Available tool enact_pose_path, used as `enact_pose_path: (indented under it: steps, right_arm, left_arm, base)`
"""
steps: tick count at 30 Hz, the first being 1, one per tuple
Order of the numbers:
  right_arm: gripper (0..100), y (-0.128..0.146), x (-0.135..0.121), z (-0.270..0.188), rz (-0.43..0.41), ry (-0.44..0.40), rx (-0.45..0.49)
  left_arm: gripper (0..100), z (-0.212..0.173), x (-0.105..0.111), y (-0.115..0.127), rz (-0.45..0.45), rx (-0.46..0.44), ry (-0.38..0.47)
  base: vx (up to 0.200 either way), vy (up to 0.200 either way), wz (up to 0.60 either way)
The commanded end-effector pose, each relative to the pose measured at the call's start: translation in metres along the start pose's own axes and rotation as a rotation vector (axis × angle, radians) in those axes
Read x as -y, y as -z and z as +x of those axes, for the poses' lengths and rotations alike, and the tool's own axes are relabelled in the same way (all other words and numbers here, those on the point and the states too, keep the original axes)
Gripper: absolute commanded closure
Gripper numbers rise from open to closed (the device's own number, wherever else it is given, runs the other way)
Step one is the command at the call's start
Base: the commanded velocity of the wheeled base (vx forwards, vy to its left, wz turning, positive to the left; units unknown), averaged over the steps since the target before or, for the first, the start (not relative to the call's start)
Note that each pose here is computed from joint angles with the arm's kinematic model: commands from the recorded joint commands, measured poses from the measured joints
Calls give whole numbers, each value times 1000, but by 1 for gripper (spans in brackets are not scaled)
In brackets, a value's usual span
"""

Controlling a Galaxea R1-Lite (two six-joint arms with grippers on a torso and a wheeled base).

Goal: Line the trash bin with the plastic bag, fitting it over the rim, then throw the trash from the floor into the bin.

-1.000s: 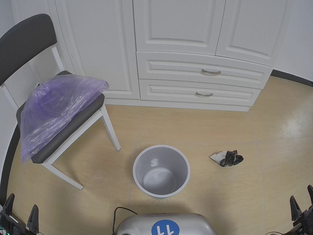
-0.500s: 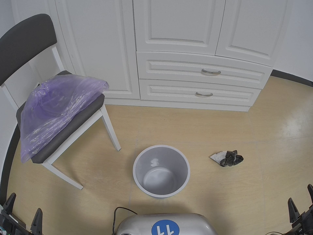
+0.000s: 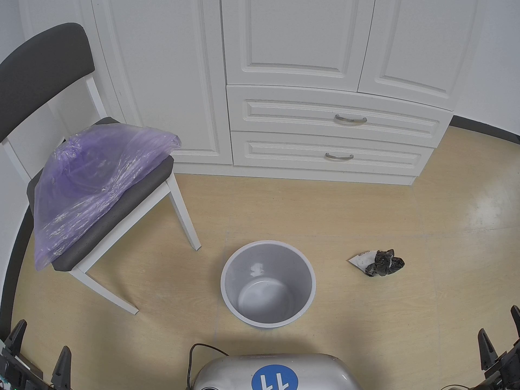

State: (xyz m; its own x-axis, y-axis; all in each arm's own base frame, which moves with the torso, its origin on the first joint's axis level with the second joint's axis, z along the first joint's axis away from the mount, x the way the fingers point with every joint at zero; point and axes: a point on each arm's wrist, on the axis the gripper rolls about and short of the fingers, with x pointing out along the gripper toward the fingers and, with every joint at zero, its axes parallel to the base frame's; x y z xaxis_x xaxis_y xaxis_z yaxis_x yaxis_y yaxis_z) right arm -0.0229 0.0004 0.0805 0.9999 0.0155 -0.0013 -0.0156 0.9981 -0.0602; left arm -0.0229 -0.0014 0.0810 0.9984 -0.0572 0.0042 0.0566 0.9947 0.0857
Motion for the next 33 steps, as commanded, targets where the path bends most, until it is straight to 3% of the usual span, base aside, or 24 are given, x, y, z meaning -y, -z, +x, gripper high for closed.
enact_pose_path:
  steps: [1, 6, 9, 18, 21, 23, 25, 29, 33]
  right_arm:
    - [0, 5, 0, 0, 0, -1, 0]
    - [0, 4, 0, 0, 36, 5, 7]
    - [0, 4, 1, 0, 86, 34, 8]
    - [0, 4, 1, 0, 63, 37, 6]
    - [0, 4, 0, 0, 28, 19, 7]
    - [0, 4, 0, 0, 19, 8, 9]
    - [0, 4, 0, 0, 26, 11, 10]
    - [0, 4, 0, 0, 82, 36, 13]
    - [0, 4, 1, 0, 88, 40, 13]
  left_arm:
    - [0, 0, 0, 5, -1, -1, 0]
    - [0, 0, 0, 4, -10, 3, -2]
    - [0, 0, 0, 4, -81, 1, -24]
    - [0, 0, -1, 4, -116, 5, -68]
    - [0, -1, -1, -2, -79, 59, -57]
    - [0, -5, -2, -26, 74, 277, -23]
    - [0, -6, -1, -30, 104, 329, 30]
    - [0, -5, 0, -25, 89, 295, 37]
    - [0, -4, -1, -21, 18, 252, -1]
  base:
    - [0, 0, 0]
    - [0, 0, 0]
    - [0, 0, 0]
    - [0, 0, 0]
    - [0, 0, 0]
    - [0, 0, 0]
    - [0, 0, 0]
    - [0, 0, 0]
    - [0, 0, 0]
